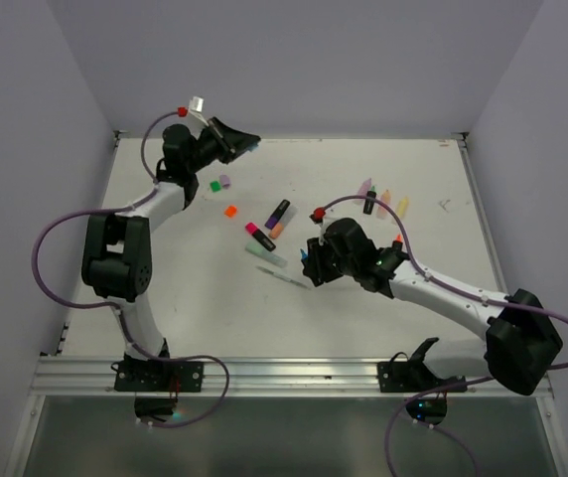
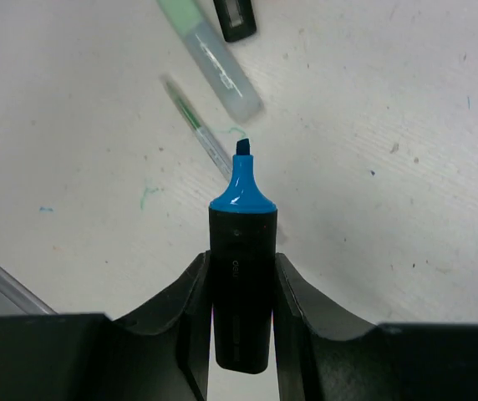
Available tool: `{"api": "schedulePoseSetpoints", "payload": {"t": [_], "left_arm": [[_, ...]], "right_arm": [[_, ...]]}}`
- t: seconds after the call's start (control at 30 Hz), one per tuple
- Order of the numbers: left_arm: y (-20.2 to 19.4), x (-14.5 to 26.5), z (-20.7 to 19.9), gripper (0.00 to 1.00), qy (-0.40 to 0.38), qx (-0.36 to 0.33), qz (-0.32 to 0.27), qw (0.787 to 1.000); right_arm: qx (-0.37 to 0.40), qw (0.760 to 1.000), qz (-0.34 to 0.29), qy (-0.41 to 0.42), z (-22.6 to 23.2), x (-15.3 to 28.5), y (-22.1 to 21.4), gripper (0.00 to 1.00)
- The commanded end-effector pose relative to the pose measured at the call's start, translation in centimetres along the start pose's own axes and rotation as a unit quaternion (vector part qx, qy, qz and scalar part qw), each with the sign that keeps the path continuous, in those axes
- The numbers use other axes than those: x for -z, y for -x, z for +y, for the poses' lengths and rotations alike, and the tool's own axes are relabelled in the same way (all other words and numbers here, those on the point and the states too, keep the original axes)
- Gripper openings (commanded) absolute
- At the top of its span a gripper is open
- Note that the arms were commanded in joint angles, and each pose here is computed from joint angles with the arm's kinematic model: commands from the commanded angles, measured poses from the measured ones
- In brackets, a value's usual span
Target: Open the pen caps
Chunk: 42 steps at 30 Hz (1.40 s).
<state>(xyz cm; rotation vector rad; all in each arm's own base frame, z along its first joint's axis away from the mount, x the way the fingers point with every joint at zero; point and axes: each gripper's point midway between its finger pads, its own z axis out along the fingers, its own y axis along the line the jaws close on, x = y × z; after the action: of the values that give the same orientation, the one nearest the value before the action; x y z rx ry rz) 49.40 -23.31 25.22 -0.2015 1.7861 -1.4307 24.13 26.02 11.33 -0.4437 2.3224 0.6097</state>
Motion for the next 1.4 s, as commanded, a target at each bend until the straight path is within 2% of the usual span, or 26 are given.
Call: {"api": "schedulePoseSetpoints", "payload": {"t": [0.0,0.07,0.13,0.17,0.2,0.27,0.4,0.43,0.57,0.6,0.73,0.87,1.17,1.37], "left_arm": [[3.2,0.4,-2.2,0.00,-0.018,-0.032,-0.048,0.998],[2.7,1.0,-1.9,0.00,-0.001,-0.033,-0.043,0.999],[2.3,2.0,-1.4,0.00,0.026,-0.063,-0.040,0.997],[1.5,2.6,-0.1,0.00,0.063,-0.059,-0.027,0.996],[0.9,3.3,1.0,0.00,0.084,-0.087,-0.019,0.993],[0.4,5.0,1.6,0.00,0.128,-0.102,-0.018,0.986],[-1.3,8.7,5.0,0.00,0.215,-0.141,-0.017,0.966],[-1.3,9.5,4.6,0.00,0.220,-0.150,-0.024,0.964],[-3.6,12.3,7.9,0.00,0.282,-0.139,-0.019,0.949],[-4.6,13.3,9.3,0.00,0.302,-0.136,-0.014,0.944],[-4.8,15.1,11.8,0.00,0.352,-0.150,-0.029,0.924],[-5.6,15.4,13.7,0.00,0.374,-0.140,-0.013,0.917],[-6.7,15.5,15.9,0.00,0.382,-0.123,-0.008,0.916],[-6.4,15.2,16.8,0.00,0.393,-0.129,-0.005,0.910]], "right_arm": [[-0.021,0.999,0.009,-0.023,-0.7,1.4,-0.2,0.00],[-0.028,0.998,-0.010,-0.061,-1.9,1.7,0.9,0.00],[-0.035,0.992,-0.015,-0.122,-4.3,2.0,2.2,0.00],[-0.040,0.989,-0.007,-0.144,-5.5,1.6,2.0,0.00],[-0.061,0.983,-0.009,-0.173,-7.7,1.6,2.4,0.00],[-0.088,0.977,-0.006,-0.196,-9.9,1.4,2.7,0.00],[-0.108,0.954,0.010,-0.281,-15.5,0.9,2.5,0.00],[-0.108,0.948,0.013,-0.300,-16.4,0.9,2.4,0.00],[-0.111,0.921,0.048,-0.370,-20.4,0.6,1.0,0.00],[-0.107,0.917,0.048,-0.381,-20.9,0.5,0.9,0.00],[-0.095,0.901,0.058,-0.419,-22.6,0.6,-0.2,0.00],[-0.089,0.882,0.069,-0.458,-24.0,1.4,-1.4,0.00],[-0.087,0.885,0.080,-0.450,-23.9,0.4,-1.3,0.00],[-0.085,0.884,0.089,-0.450,-24.1,-0.4,-0.9,0.13]]}}
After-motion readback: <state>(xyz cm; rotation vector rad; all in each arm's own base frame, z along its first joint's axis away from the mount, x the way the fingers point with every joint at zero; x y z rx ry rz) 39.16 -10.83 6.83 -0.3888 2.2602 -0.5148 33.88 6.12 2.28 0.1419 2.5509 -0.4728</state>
